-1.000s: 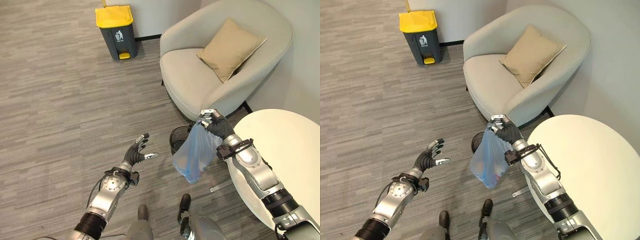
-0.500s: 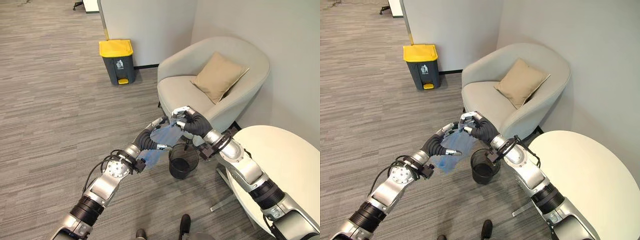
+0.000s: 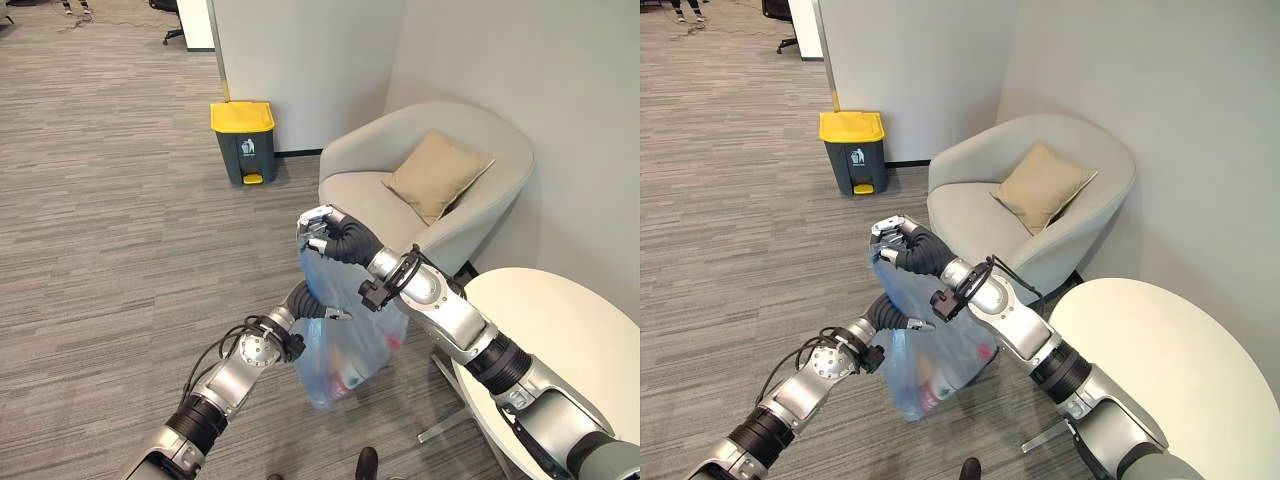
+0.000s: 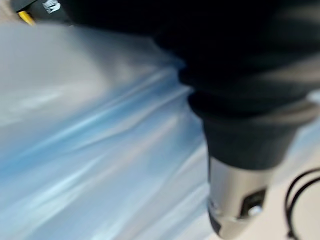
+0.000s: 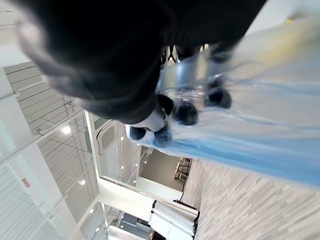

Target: Gather garbage on tea table into small bin, then transfer packed bag to large trash can.

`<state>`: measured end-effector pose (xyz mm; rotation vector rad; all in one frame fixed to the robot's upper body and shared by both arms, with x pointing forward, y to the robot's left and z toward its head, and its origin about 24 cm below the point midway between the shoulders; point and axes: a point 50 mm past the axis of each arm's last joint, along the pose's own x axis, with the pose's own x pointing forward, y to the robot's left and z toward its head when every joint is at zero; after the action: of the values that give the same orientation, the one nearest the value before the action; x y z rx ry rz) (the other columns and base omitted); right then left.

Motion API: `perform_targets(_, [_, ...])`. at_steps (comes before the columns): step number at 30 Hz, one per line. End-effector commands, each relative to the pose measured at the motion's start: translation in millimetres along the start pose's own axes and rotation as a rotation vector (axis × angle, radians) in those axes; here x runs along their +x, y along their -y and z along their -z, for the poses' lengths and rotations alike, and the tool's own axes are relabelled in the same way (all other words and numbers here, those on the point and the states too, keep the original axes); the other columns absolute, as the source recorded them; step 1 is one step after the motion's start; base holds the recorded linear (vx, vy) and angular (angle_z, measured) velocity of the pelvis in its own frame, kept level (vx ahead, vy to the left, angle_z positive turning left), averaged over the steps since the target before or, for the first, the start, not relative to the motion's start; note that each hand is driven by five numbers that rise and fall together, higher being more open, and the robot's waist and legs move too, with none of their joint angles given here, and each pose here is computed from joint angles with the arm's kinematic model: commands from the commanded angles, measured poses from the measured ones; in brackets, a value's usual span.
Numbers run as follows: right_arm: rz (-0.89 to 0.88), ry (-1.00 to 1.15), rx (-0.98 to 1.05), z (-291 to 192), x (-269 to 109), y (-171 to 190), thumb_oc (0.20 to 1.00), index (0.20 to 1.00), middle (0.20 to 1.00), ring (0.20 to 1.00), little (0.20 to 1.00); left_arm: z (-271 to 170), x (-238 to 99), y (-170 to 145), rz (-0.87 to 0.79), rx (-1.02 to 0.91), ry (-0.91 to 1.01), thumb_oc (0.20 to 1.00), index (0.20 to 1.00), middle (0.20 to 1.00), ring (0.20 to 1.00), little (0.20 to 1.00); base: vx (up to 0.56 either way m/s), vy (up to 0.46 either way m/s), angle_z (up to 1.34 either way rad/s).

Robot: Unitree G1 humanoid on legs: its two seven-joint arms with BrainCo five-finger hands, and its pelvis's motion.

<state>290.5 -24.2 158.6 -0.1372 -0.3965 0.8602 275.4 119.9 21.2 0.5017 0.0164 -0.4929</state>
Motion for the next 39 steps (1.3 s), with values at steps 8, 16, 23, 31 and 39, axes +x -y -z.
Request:
perform_targets(8, [-0.067,0.337,0.046,-75,37,-11,0.2,0.2,0.2,0.2,0.2,-7,20,8,0.047,0.077,0.008,1.0,1.0,1.0,1.0,1.0,0.0,0.0,0.0])
perform_targets(16, [-0.149,0.391,0.113,-89,54,-36,0.2,0.2,0.2,0.2,0.2,-23,39,13,0.069,0.17,0.047,1.0,1.0,1.0,1.0,1.0,0.0,0.0,0.0])
perform_targets(23, [-0.183,0.394,0.149,-88,55,-47,0.2,0.2,0.2,0.2,0.2,-61,49,2,-0.005,0.08,0.206,0.2,0.2,0.2,0.2,0.2,0.0,0.0,0.0])
perform_targets(31, [-0.089,0.281,-0.155,-62,30,-20,0.235,0.235,0.235,0.235,0.235,-71,30,-28,-0.162,-0.076,0.296,0.2,0.2,0.2,0.2,0.2,0.0,0.0,0.0])
perform_targets(39, [0.059,0.226,-0.517,-52,-6,8,1.0,1.0,1.0,1.0,1.0,-49,1,-44,-0.3,-0.186,0.259,0.2,0.2,0.2,0.2,0.2,0.0,0.0,0.0])
